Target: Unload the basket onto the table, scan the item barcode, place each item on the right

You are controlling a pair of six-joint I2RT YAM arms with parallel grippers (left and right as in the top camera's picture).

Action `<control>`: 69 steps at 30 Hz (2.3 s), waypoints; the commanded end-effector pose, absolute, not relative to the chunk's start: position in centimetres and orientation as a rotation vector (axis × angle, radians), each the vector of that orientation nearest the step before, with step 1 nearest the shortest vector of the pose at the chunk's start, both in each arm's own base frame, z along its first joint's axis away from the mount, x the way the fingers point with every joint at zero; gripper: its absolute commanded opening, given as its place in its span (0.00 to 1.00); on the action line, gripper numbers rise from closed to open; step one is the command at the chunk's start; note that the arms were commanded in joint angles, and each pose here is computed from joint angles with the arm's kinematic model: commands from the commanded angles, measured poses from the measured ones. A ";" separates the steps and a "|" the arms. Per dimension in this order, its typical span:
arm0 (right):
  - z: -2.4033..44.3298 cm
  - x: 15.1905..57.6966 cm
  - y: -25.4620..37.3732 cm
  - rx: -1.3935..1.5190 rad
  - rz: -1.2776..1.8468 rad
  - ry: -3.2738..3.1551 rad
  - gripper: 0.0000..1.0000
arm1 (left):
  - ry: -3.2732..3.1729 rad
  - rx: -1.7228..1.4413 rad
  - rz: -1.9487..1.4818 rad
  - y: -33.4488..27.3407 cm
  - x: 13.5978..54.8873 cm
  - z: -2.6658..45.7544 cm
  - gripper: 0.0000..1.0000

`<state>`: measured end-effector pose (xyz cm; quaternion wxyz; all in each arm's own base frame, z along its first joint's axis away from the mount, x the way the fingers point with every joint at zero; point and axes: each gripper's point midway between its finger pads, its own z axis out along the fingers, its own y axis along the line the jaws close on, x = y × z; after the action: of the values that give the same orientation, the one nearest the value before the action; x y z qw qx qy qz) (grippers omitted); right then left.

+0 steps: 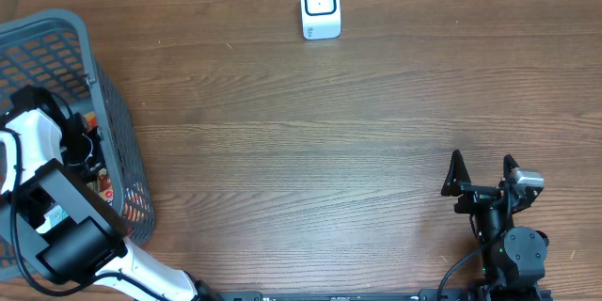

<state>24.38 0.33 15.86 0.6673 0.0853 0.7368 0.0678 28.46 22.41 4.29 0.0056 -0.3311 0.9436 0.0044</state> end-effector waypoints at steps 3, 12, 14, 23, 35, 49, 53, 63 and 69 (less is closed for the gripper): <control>16.8 24.2 0.0 0.201 0.136 1.642 1.00 | 2.993 -1.038 -0.032 21.2 27.5 2.3 0.15; 16.8 24.2 0.0 0.201 0.136 1.642 1.00 | 2.972 -1.031 -0.021 21.6 28.1 2.9 0.04; 16.8 24.2 0.0 0.201 0.136 1.642 1.00 | 2.965 -1.029 -0.017 21.9 28.5 3.8 0.04; 16.8 24.2 0.0 0.201 0.136 1.642 1.00 | 2.870 -0.953 0.032 23.9 31.4 12.8 0.04; 16.8 24.2 0.0 0.201 0.136 1.642 1.00 | 2.711 -0.893 0.118 23.7 30.9 21.1 0.04; 16.8 24.2 0.0 0.201 0.136 1.642 1.00 | 2.590 -0.847 0.149 22.6 30.0 25.7 0.04; 16.8 24.2 0.0 0.201 0.136 1.642 1.00 | 2.564 -0.842 0.160 22.3 29.6 26.7 0.04; 16.8 24.2 0.0 0.201 0.136 1.642 1.00 | 2.499 -0.837 0.161 21.2 28.6 29.1 0.04; 16.8 24.2 0.0 0.201 0.136 1.642 1.00 | 2.498 -0.838 0.164 20.5 27.6 29.7 0.04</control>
<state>24.38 0.33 15.86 0.6673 0.0853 0.7368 0.0678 27.79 21.15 28.11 0.2259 -0.3050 0.9230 0.0631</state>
